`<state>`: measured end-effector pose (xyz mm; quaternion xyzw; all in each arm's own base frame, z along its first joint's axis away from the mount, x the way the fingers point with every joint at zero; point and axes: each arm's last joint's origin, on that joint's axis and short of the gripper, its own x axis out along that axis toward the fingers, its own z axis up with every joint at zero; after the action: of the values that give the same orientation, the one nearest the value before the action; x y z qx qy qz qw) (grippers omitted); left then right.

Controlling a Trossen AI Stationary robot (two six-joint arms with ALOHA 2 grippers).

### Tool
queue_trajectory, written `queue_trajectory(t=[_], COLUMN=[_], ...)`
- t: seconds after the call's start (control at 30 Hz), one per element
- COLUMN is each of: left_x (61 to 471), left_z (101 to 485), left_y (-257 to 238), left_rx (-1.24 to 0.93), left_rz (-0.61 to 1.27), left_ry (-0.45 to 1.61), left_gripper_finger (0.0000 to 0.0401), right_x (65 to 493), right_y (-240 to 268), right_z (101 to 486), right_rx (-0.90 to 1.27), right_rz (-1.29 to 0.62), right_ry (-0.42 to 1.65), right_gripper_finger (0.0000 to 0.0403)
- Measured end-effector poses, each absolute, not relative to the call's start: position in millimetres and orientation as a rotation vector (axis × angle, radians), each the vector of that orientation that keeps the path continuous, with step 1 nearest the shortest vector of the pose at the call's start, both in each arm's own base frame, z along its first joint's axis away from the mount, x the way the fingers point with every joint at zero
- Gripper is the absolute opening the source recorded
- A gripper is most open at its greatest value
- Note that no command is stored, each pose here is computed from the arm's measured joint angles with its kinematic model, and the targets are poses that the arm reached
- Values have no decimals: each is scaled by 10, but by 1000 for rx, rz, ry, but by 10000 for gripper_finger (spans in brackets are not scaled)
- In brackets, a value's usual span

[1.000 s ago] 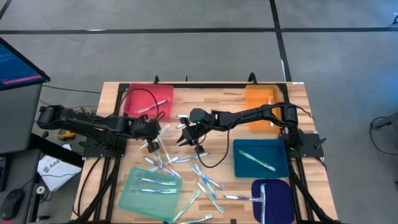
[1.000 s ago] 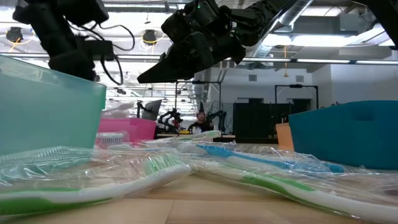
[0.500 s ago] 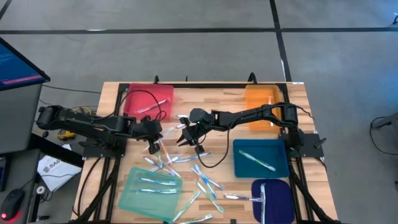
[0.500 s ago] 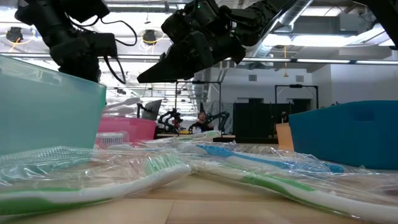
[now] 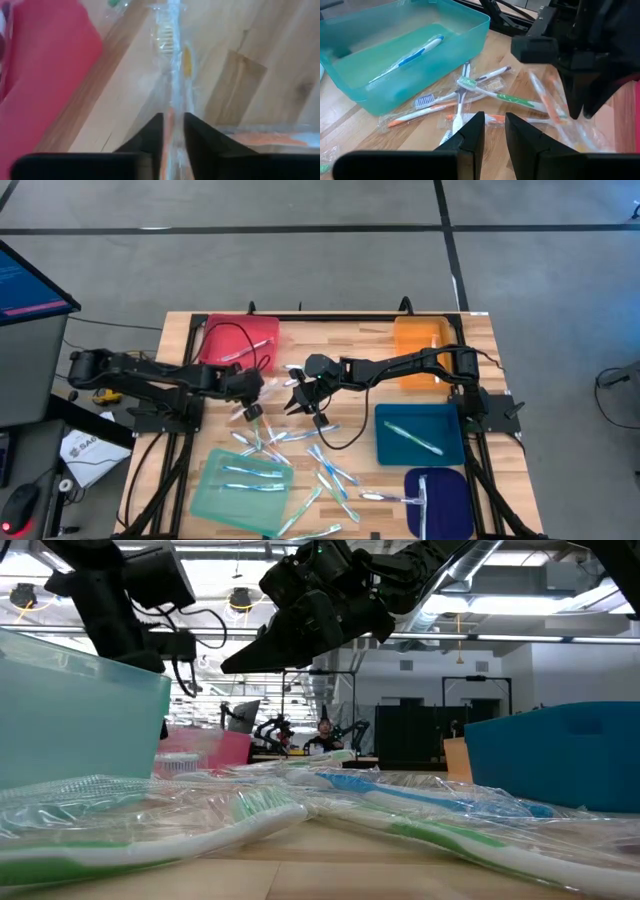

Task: Pick & Place Toothbrushes
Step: Put the orange toothbrush into the orange bin

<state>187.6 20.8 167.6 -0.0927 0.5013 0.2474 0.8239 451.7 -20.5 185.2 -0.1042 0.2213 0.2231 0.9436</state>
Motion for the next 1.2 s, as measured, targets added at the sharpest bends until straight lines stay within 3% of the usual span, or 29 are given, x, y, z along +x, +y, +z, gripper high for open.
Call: queue_trajectory(t=[0.17, 0.3, 0.93, 1.2], left_x=[1849, 1839, 1843, 1984], left_z=[1710, 1720, 1700, 1510], left_y=[278, 294, 271, 358], left_rx=[-223, -210, -184, -209], left_rz=[598, 599, 556, 574], left_ry=[1034, 1034, 1065, 1105], left_gripper_finger=[147, 170, 166, 163], right_x=[4516, 4516, 4516, 4518], right_y=[-207, -205, -205, -205], right_z=[1851, 1851, 1852, 1854], right_rx=[-212, -212, -212, -213], right_rz=[455, 455, 455, 455], right_ry=[452, 452, 452, 449], right_gripper_finger=[71, 71, 71, 71])
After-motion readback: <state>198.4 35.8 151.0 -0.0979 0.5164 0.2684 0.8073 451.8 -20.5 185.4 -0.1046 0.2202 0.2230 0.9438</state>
